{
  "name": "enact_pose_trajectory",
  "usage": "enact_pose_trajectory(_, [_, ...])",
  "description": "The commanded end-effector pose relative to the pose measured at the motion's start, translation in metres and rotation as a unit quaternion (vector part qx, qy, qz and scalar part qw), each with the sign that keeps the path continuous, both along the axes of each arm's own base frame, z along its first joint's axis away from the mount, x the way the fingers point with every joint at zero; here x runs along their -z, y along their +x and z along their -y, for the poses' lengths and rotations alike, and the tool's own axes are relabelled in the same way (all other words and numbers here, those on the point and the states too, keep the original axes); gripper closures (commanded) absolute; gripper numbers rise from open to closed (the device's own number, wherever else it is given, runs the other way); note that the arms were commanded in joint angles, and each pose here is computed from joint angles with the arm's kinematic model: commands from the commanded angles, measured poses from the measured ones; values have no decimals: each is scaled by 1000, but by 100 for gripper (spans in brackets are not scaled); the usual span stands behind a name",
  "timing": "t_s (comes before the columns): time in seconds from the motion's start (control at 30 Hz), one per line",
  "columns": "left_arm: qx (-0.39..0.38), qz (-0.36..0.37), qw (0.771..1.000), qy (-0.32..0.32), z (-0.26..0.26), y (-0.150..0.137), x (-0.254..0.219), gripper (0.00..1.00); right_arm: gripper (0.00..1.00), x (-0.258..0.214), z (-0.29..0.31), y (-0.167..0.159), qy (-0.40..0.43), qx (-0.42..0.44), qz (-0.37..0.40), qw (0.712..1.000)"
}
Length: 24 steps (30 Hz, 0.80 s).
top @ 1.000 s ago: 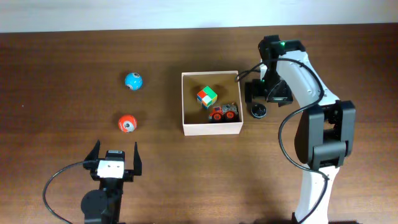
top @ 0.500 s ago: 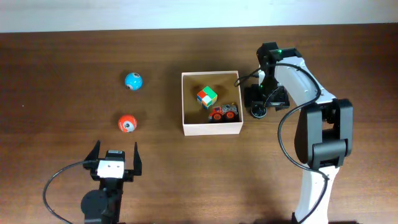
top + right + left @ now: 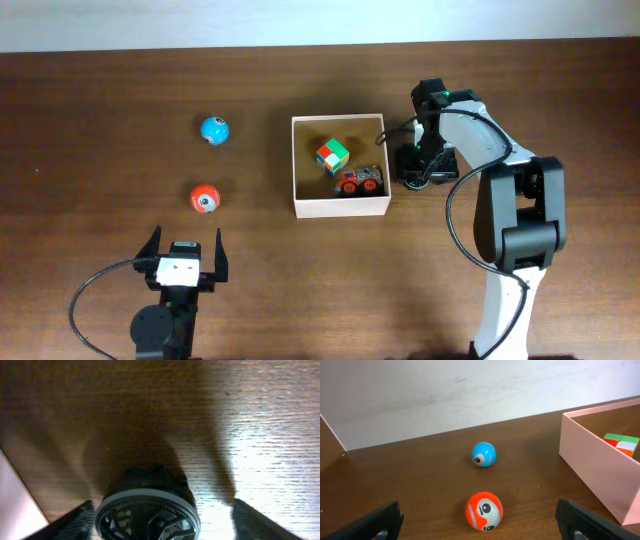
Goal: Pack container
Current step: 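Move the right gripper to the black round object and grasp it, then carry the black object into the box and release it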
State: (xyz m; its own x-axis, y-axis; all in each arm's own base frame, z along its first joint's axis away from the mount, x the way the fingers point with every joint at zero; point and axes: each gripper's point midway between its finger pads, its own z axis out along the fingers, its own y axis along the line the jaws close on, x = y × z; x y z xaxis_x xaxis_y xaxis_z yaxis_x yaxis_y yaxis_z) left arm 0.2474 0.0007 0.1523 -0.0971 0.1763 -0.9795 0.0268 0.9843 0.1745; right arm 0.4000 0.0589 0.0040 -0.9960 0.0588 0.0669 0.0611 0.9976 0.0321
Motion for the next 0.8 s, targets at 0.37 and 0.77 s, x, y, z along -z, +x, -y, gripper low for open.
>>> enact_pose_trajectory(0.37, [7,-5,1000,7,2,0,3,1,48,-2,-2,4,3,3,5,1000])
enact_pose_trajectory(0.77, [7,-5,1000,7,2,0,3,1,53,-115,-10,32,9,-2,47,999])
